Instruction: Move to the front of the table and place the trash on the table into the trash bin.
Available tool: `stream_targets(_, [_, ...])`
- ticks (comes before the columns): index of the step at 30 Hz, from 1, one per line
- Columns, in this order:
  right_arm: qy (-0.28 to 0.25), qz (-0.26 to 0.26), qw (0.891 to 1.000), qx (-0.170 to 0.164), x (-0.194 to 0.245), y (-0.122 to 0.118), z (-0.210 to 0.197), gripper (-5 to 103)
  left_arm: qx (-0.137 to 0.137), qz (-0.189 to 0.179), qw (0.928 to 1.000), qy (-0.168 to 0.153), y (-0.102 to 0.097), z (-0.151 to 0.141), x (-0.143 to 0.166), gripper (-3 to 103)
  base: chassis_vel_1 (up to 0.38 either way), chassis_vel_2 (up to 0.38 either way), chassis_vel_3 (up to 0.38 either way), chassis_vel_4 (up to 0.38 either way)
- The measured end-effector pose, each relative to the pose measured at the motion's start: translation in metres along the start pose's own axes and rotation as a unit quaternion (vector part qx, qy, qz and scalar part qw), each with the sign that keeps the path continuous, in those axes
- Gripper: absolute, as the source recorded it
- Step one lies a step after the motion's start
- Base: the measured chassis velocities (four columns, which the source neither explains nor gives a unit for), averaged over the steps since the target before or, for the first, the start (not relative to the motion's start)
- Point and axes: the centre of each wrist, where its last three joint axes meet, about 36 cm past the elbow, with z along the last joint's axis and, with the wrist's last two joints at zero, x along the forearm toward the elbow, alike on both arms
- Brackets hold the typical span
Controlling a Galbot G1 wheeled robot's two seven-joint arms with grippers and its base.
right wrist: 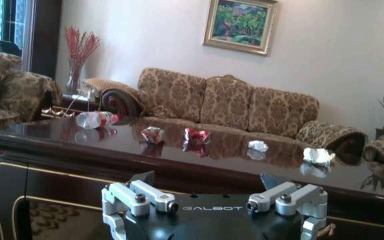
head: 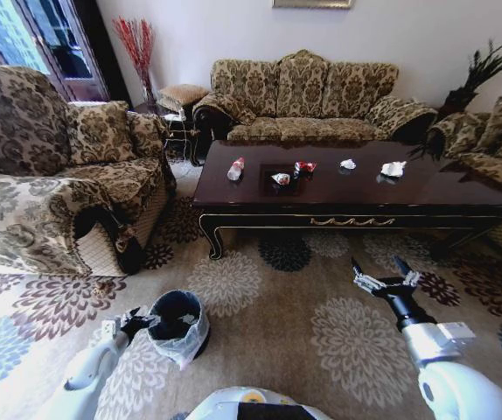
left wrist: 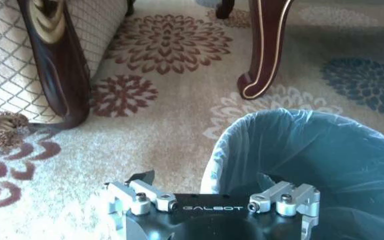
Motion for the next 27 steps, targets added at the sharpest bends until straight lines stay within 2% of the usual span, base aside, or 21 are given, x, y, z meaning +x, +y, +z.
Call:
stream_targets(9, [0.001, 0.001, 1.0, -0.001, 0.0014, -0.0003, 0.0027, 100, -0.006, -0.001, 0.9995, 0.03, 0.0044, -0.0081, -0.0041, 100, 0.0, 0.0, 0.0, 0.0])
stream_targets(10, [0.001, 0.002, 1.0, 0.0, 0.0016, -0.0007, 0.0032, 100, -0.007, 0.0, 0.9994, 0.034, 0.0052, -0.0083, -0.0038, 102, 0.0, 0.0, 0.0, 0.0])
stream_targets(13, [0.001, 0.002, 1.0, 0.0, 0.0018, -0.0014, 0.0042, 100, -0.009, 0.001, 0.9991, 0.041, 0.0066, -0.0089, -0.0032, 96, 0.0, 0.0, 0.0, 0.0])
stream_targets(16, [0.002, 0.002, 1.0, 0.0, 0.0018, -0.0019, 0.0061, 100, -0.008, 0.003, 0.9989, 0.047, 0.007, -0.0095, -0.0032, 85, 0.0, 0.0, 0.0, 0.0])
stream_targets(17, [0.002, 0.002, 1.0, 0.0, 0.0018, -0.0019, 0.0061, 100, -0.008, 0.003, 0.9989, 0.047, 0.007, -0.0095, -0.0032, 85, 0.0, 0.0, 0.0, 0.0])
stream_targets(19, [0.003, 0.003, 1.0, -0.001, 0.0021, -0.002, 0.0077, 100, -0.009, 0.01, 0.9986, 0.051, 0.0063, -0.0096, -0.0031, 74, 0.0, 0.0, 0.0, 0.0])
stream_targets(21, [0.004, 0.004, 1.0, -0.001, 0.0022, -0.002, 0.0085, 100, -0.01, 0.013, 0.9985, 0.053, 0.0057, -0.0091, -0.0033, 74, 0.0, 0.0, 0.0, 0.0])
stream_targets(22, [0.004, 0.004, 1.0, -0.001, 0.0022, -0.0022, 0.0091, 100, -0.011, 0.016, 0.9983, 0.054, 0.0046, -0.0085, -0.004, 64, 0.0, 0.0, 0.0, 0.0])
stream_targets(24, [0.004, 0.004, 1.0, -0.001, 0.0023, -0.0025, 0.0095, 100, -0.012, 0.016, 0.9983, 0.055, 0.0037, -0.008, -0.0046, 64, 0.0, 0.0, 0.0, 0.0])
stream_targets(25, [0.004, 0.005, 1.0, 0.0, 0.0024, -0.003, 0.0098, 100, -0.013, 0.017, 0.9982, 0.056, 0.0024, -0.0074, -0.0053, 53, 0.0, 0.0, 0.0, 0.0])
stream_targets(27, [0.004, 0.005, 1.0, 0.0, 0.0025, -0.0032, 0.0099, 100, -0.014, 0.017, 0.9982, 0.056, 0.0022, -0.0073, -0.0054, 53, 0.0, 0.0, 0.0, 0.0])
